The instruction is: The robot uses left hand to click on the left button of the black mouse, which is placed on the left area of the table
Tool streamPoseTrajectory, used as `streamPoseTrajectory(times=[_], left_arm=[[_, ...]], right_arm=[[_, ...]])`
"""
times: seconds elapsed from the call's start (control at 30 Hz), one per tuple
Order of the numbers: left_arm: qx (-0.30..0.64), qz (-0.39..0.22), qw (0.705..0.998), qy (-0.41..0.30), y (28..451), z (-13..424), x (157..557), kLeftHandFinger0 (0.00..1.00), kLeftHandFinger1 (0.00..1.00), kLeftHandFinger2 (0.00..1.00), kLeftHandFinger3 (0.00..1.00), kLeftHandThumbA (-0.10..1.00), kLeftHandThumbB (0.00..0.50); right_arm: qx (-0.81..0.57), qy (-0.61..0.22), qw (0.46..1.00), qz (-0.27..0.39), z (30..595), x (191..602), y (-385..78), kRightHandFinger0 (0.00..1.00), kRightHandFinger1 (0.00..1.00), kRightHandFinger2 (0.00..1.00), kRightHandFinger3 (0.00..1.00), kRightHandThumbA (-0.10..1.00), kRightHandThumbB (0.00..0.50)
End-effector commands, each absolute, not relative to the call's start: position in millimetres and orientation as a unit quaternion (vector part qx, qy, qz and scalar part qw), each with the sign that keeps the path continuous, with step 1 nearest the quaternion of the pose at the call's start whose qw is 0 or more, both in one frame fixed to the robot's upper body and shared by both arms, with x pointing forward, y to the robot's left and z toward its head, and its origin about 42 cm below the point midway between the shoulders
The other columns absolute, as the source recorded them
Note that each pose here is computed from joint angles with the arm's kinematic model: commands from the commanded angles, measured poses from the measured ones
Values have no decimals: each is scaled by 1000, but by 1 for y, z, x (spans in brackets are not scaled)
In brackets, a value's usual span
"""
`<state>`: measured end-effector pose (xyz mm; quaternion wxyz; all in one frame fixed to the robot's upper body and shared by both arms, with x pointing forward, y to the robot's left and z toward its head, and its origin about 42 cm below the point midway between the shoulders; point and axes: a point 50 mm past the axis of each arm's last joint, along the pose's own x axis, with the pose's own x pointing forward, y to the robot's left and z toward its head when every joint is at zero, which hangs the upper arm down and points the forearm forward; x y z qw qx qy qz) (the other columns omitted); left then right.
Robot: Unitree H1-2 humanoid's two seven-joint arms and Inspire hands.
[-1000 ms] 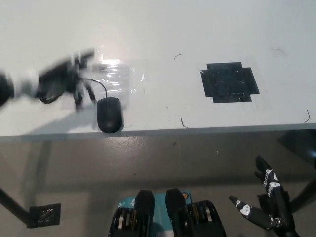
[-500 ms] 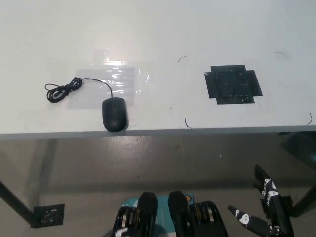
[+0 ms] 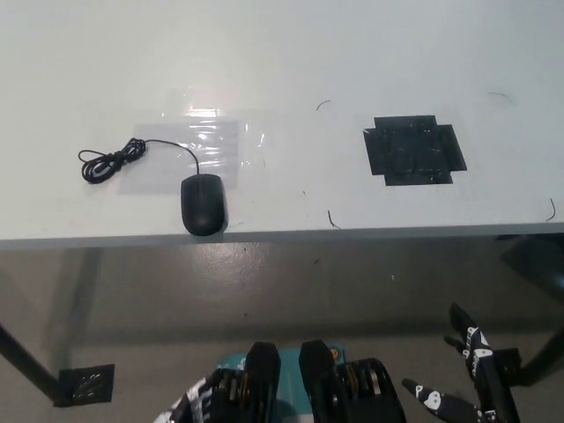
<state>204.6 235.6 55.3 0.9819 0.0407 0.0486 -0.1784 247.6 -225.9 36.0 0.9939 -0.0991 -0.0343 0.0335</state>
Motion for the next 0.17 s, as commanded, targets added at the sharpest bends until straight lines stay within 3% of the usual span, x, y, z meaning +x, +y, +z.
streamPoseTrajectory(times=[0.0,0.13], left_arm=[[94,-21,991,-94,240,61,234,1000,1000,1000,1000,1000,271],[87,-36,992,-85,236,55,241,1000,1000,1000,1000,1000,271]], right_arm=[[-101,-95,989,54,51,255,-221,871,993,1000,1000,945,119],[-103,-95,989,55,51,255,-221,871,990,1000,1000,959,122]])
